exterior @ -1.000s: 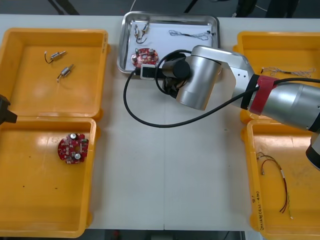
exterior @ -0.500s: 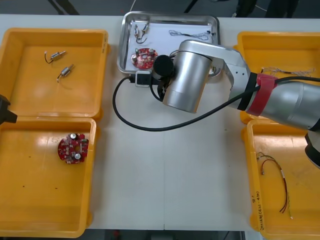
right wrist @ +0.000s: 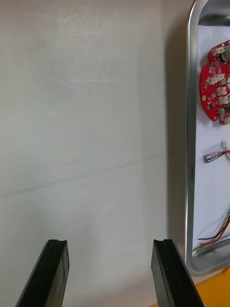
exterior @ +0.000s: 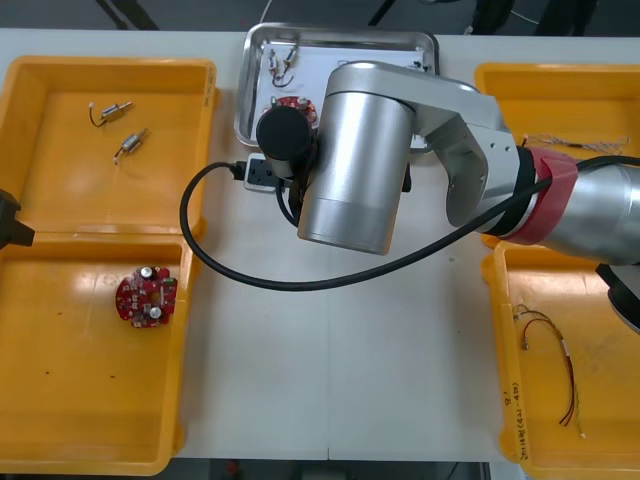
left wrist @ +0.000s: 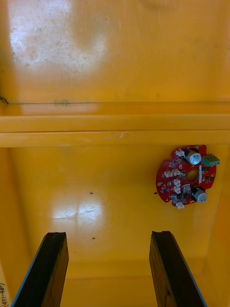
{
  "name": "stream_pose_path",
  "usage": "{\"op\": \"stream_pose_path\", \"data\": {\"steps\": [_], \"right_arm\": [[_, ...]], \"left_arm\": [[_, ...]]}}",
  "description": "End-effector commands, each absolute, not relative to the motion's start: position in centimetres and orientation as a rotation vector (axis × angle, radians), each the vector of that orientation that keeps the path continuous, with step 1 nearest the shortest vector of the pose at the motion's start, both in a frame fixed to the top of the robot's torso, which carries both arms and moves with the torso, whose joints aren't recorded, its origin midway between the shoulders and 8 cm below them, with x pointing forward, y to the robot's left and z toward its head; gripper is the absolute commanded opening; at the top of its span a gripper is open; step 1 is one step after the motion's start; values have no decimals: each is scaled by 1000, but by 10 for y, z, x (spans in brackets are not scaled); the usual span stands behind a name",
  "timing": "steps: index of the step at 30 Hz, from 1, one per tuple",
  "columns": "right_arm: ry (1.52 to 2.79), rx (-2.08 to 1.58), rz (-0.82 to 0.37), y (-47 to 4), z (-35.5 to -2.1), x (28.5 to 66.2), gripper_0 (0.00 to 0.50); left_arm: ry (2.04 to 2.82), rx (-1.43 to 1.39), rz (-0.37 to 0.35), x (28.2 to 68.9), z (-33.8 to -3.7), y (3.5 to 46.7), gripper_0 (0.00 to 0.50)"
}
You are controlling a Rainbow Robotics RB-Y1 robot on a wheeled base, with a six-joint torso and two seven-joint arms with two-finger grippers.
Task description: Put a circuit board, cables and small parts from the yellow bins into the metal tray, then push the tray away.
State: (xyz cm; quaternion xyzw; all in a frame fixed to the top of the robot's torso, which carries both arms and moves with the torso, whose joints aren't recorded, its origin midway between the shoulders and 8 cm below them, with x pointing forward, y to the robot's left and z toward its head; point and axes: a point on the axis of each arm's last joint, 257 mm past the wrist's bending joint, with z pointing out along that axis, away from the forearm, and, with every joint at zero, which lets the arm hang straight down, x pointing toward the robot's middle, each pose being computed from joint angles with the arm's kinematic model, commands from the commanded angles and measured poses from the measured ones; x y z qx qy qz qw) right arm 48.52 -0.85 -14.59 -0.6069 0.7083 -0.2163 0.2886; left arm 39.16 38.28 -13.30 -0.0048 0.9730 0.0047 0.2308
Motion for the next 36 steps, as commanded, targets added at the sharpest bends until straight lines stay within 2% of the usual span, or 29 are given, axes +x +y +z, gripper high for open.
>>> {"op": "stream_pose_path", "data": {"steps": [1,7,14,20,27,32,36], "right_arm": [[1999,-1494,-500,-27,-116,467,500],[2145,-1383,-473,-63,-109,442,500],[2224,-1165,-276,-83,-95,431,500],[2268,-971,-184,-113,-85,429,500],[2366,-706,-131,-160,-88,431,500],[2451,-482,-17,-193,-91,426,500],[2476,-377,22,-216,-91,423,500]], "left_arm": [[2666,7,9,387,-131,383,500],[2666,7,9,387,-131,383,500],[2666,7,9,387,-131,383,500],[2666,7,9,387,-131,383,500],[2666,7,9,387,-131,383,500],[2666,7,9,387,-131,383,500],[2666,7,9,387,-131,383,500]]}}
